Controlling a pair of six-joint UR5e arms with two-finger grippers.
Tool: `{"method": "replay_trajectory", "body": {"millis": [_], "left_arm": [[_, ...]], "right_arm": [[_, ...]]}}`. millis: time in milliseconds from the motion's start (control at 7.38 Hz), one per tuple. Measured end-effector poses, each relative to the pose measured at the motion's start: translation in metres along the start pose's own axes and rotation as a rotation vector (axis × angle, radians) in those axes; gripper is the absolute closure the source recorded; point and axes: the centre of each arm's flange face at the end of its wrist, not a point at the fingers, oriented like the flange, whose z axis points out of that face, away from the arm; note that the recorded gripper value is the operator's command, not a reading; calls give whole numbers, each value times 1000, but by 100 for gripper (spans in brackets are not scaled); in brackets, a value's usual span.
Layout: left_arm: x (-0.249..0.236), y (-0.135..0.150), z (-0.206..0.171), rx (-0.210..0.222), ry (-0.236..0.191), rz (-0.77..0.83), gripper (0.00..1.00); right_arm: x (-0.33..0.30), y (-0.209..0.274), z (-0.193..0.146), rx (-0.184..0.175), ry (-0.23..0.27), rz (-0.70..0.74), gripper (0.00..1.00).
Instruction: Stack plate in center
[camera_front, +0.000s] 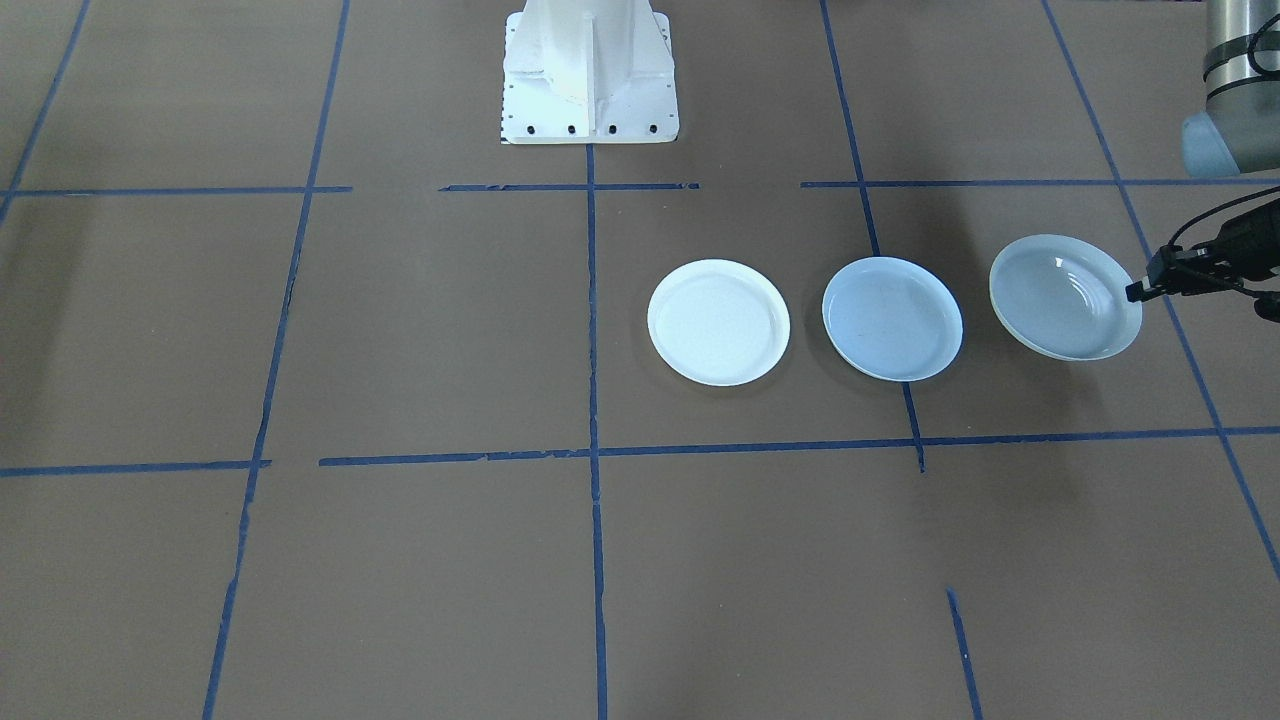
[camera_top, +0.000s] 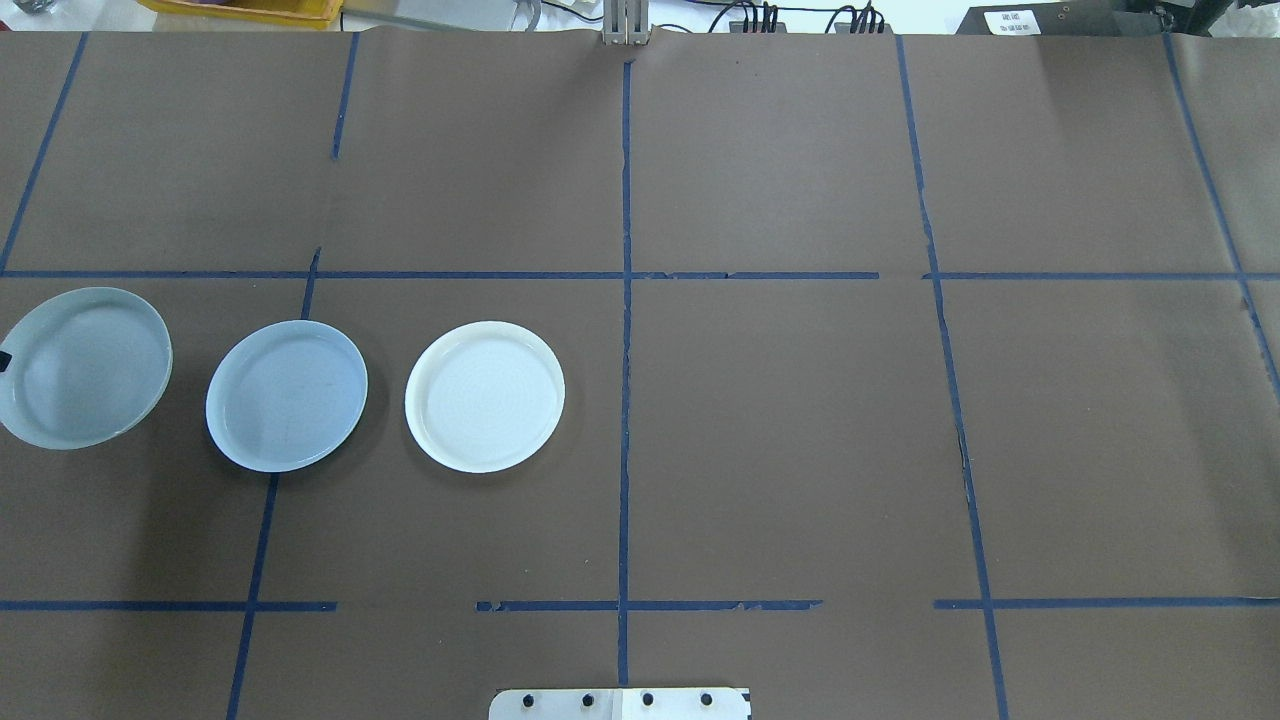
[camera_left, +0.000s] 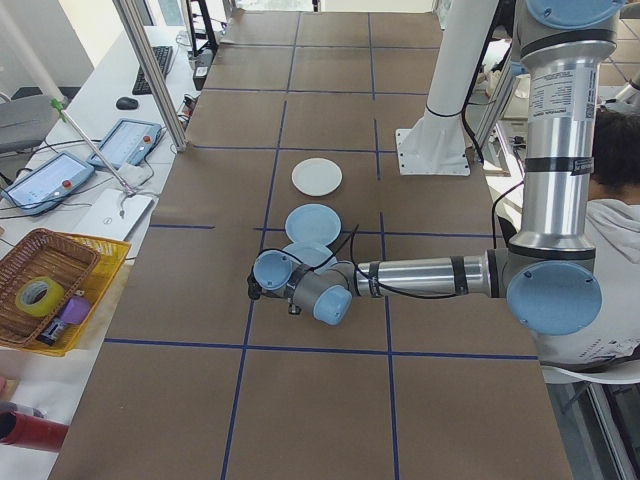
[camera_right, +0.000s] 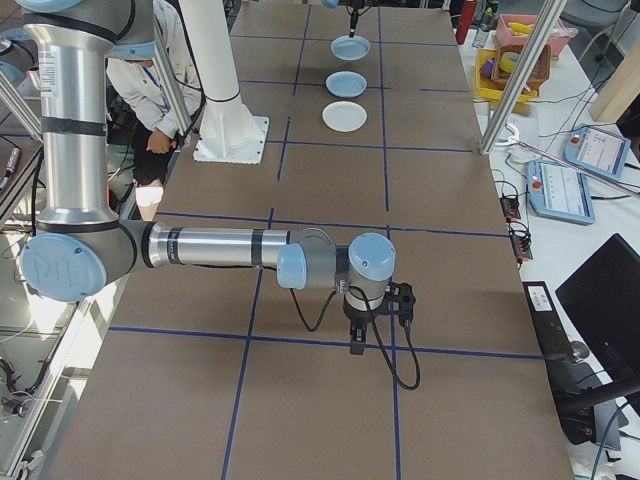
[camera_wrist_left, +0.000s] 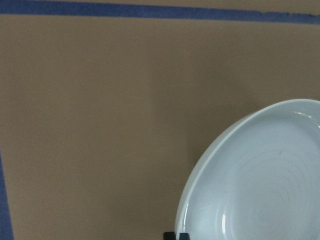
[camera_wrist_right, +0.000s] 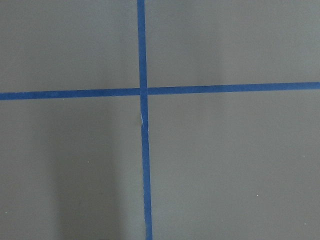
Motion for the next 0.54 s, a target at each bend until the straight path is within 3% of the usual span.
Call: {"method": "replay_trajectory", "body": {"millis": [271, 542], "left_arm": [[52, -26, -10, 31, -9, -106, 100], [113, -34, 24, -13, -12, -169, 100]], "right_arm": [[0, 0, 0, 0, 0, 0, 0], [0, 0, 0, 0, 0, 0, 0]]}}
